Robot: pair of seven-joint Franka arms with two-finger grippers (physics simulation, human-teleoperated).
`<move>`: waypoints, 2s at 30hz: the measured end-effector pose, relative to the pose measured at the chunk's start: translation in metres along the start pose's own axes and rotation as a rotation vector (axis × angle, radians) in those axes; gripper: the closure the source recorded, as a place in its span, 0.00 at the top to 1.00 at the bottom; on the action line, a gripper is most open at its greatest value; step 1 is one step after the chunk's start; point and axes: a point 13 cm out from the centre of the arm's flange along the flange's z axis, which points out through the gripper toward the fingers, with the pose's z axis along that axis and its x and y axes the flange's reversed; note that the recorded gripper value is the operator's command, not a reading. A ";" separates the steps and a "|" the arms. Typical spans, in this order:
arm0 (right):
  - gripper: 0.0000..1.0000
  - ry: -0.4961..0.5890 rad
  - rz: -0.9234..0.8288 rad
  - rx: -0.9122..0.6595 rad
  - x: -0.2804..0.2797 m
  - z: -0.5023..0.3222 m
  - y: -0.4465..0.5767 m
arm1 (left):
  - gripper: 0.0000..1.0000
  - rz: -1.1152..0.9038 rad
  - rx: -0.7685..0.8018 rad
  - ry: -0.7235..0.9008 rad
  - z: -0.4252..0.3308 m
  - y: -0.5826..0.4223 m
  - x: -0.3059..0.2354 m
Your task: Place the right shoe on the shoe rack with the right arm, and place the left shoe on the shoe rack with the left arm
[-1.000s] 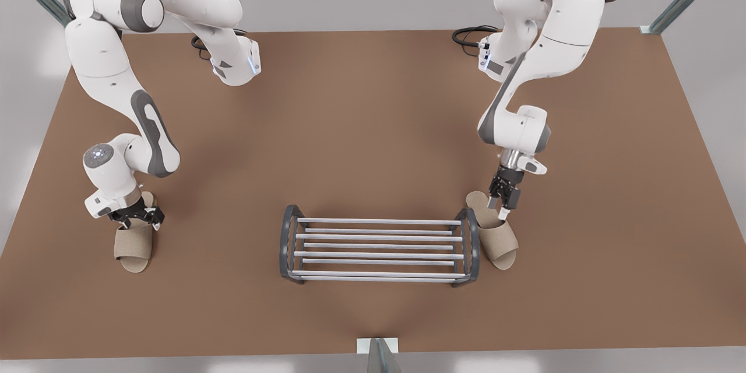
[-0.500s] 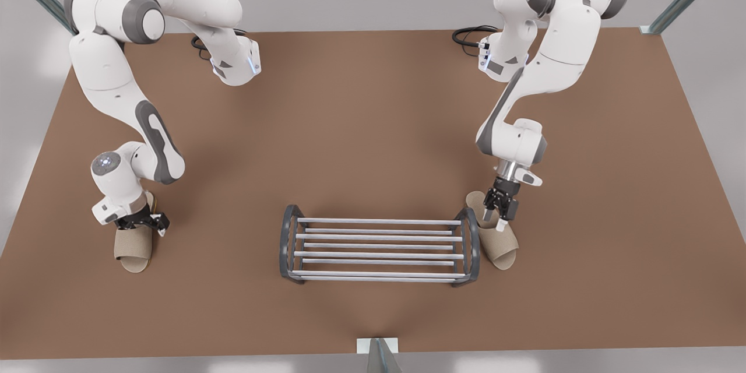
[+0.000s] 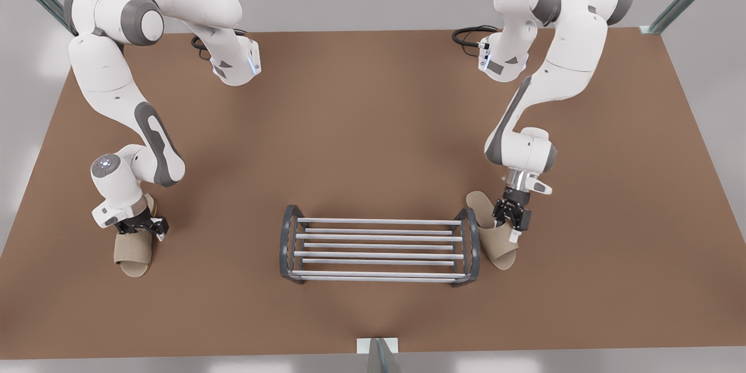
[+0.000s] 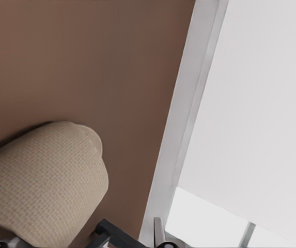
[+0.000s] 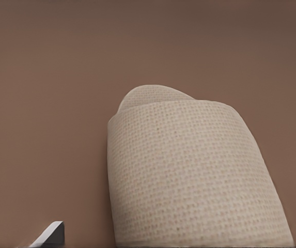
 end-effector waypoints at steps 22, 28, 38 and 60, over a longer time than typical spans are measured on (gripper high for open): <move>0.21 -0.214 -0.281 -0.301 -0.140 -0.237 0.246 | 0.70 -0.028 0.009 -0.011 0.018 0.009 -0.018; 0.21 -0.186 -0.425 -0.455 -0.104 -0.361 0.448 | 0.62 -0.029 0.021 -0.006 0.020 0.005 -0.017; 0.21 0.020 -0.290 -0.631 -0.054 -0.449 0.584 | 0.40 -0.041 0.063 0.006 0.025 -0.018 -0.014; 1.00 0.056 0.052 -0.562 -0.121 -0.263 0.636 | 0.21 0.011 0.050 0.010 -0.105 -0.297 0.166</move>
